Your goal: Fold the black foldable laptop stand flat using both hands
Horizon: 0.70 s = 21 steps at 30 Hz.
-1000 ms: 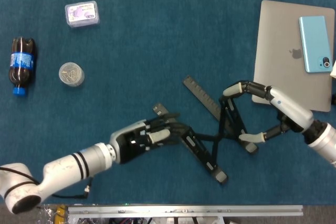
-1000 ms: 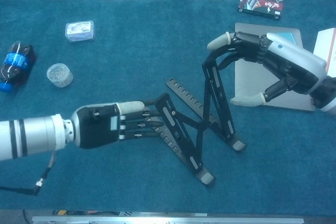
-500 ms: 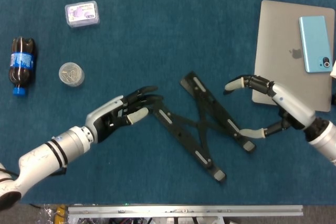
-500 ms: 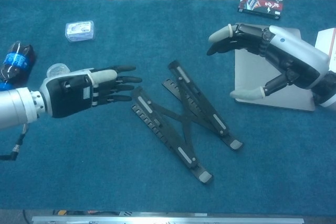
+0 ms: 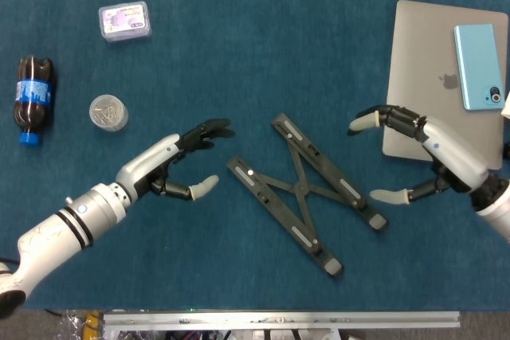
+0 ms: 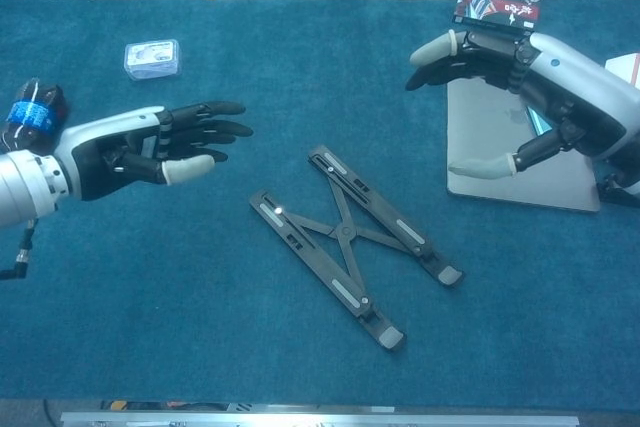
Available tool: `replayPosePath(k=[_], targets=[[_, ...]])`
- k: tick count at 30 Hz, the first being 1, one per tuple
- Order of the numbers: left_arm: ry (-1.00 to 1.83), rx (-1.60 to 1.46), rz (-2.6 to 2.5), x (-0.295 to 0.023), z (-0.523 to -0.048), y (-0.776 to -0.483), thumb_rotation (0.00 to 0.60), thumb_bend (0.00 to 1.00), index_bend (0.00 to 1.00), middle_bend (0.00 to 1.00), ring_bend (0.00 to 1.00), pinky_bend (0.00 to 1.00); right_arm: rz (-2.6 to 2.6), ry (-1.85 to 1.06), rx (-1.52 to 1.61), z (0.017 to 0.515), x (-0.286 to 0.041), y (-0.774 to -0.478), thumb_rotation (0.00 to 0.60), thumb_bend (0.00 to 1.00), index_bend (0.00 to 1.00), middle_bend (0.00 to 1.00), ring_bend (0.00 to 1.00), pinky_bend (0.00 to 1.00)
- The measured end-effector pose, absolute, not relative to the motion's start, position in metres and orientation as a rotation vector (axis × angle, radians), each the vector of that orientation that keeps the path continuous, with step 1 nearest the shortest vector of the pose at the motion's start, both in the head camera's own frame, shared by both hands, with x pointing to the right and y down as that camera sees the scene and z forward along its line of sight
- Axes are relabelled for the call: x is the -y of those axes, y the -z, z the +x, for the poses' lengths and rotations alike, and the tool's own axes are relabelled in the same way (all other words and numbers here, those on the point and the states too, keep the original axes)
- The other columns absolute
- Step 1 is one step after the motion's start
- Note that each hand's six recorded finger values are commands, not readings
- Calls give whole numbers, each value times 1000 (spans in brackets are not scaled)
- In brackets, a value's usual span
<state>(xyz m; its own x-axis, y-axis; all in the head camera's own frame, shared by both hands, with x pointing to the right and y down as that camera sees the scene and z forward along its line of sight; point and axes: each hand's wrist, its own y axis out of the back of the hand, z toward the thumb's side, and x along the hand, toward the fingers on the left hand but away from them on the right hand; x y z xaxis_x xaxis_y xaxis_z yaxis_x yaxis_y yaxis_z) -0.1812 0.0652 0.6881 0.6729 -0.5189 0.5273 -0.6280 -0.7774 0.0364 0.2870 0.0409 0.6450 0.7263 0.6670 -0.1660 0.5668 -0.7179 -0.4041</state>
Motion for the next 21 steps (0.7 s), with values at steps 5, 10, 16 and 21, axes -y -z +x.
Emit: replayPosePath(k=[5,10,16,21], targets=[[-856,925,2843,-61,-185,-687,600,407,28,89,18,67,-2551,-442,931,288,-41,-643,600,97,244,315,184,188],[-977,915,3022,-58,-191,-685,600,407,28,89,19,67,-2461,-461,881,290,-40,-641,600,97,244,305,171,188],[-1122,888,3221,-58,-200,-685,600,407,28,86,18,68,-2351,-492,818,294,-38,-641,600,97,244,289,158,188],[-1291,841,3404,-59,-207,-686,600,407,26,63,9,50,-2265,-520,764,296,-37,-643,600,98,243,273,145,188]])
